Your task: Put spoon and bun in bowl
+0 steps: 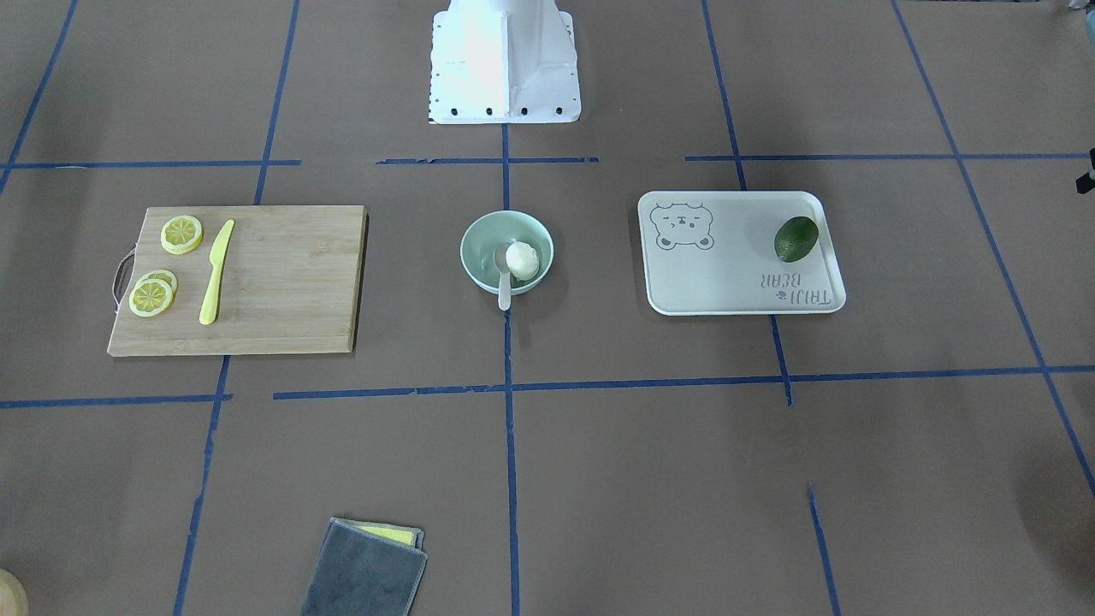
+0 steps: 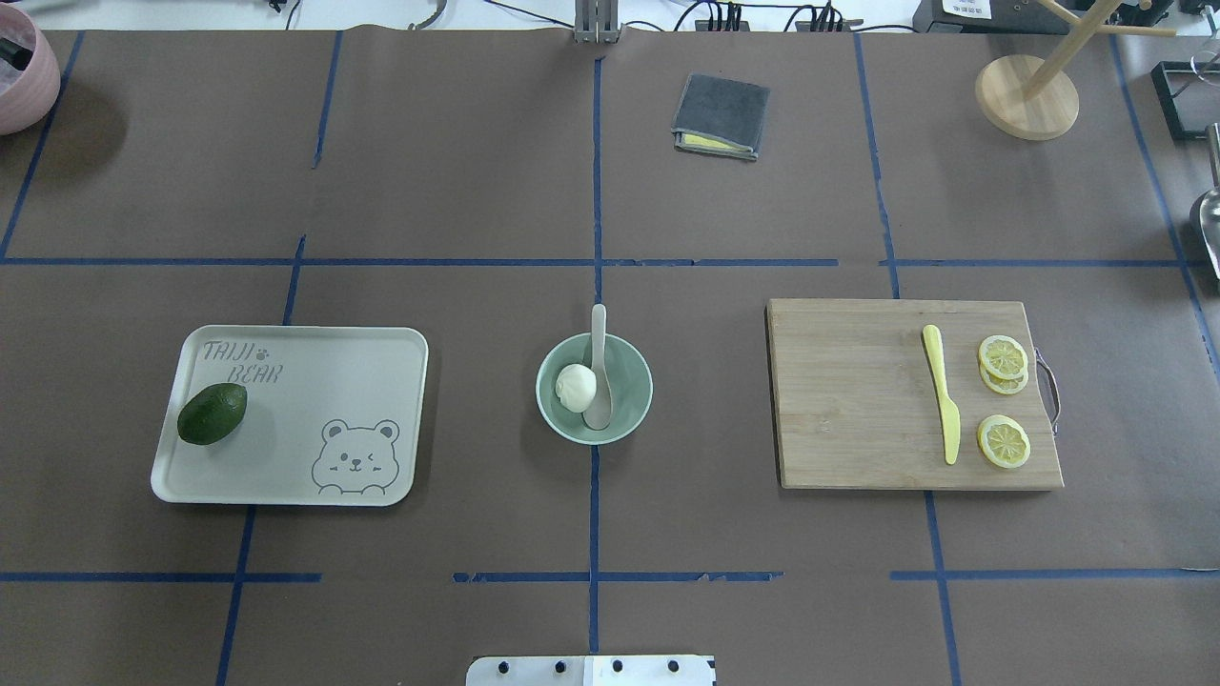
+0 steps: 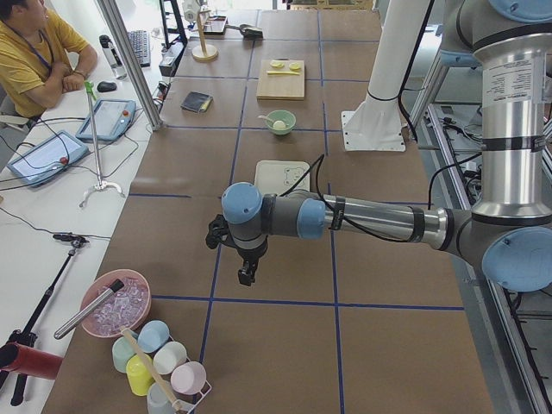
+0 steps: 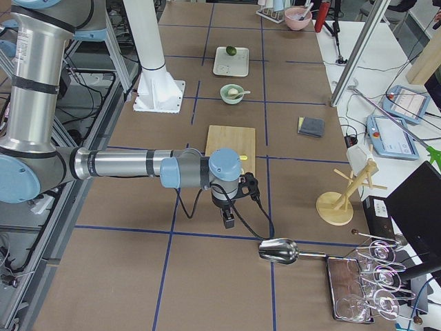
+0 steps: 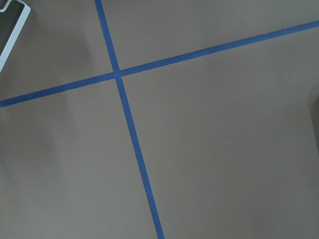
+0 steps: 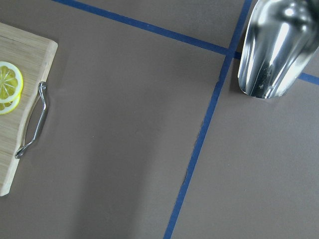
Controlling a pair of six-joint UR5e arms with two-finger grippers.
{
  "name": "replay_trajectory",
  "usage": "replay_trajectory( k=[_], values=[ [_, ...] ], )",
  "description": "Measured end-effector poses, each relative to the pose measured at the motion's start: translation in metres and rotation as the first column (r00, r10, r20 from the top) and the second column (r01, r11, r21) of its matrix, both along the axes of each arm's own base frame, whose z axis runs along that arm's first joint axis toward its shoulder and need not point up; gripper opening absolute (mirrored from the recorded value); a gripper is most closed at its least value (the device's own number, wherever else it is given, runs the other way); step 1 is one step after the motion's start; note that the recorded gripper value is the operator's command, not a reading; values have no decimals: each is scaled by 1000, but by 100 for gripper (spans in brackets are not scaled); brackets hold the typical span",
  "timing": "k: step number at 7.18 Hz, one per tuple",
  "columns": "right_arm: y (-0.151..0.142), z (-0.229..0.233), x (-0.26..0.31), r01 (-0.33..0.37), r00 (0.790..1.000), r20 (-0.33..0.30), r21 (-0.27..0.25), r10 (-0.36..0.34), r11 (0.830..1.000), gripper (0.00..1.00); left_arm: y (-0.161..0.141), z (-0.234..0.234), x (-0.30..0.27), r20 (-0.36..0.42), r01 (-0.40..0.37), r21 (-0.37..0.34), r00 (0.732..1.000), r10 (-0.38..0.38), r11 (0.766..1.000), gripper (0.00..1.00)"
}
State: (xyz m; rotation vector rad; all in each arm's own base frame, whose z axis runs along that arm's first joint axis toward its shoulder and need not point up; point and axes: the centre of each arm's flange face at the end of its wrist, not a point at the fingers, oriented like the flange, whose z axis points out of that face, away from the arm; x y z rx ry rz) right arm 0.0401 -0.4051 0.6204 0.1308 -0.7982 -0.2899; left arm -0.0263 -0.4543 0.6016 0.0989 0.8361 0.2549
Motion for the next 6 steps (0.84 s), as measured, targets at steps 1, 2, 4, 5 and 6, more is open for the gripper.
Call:
replay_trajectory(
  k=[1, 2, 4, 5, 6],
  values=[
    [1, 1, 0, 0, 1000, 1, -2, 0, 1000, 100, 0, 0, 0, -1, 0, 3, 1000, 0, 1000, 100],
    [3, 3, 0, 0, 1000, 3, -7, 0, 1000, 100, -3, -3, 0, -1, 0, 10, 1000, 0, 1000, 100],
    [4, 4, 0, 0, 1000, 4, -10, 0, 1000, 100, -19, -16, 1, 3, 1, 34, 1000, -1, 999, 100],
    [5, 4, 0, 0, 1000, 5, -9, 0, 1000, 100, -29, -23, 1, 5, 1, 39, 1000, -1, 999, 100],
    [7, 4, 0, 0, 1000, 6, -10, 0, 1000, 100, -33, -23, 1, 7, 1, 33, 1000, -1, 999, 100]
  ],
)
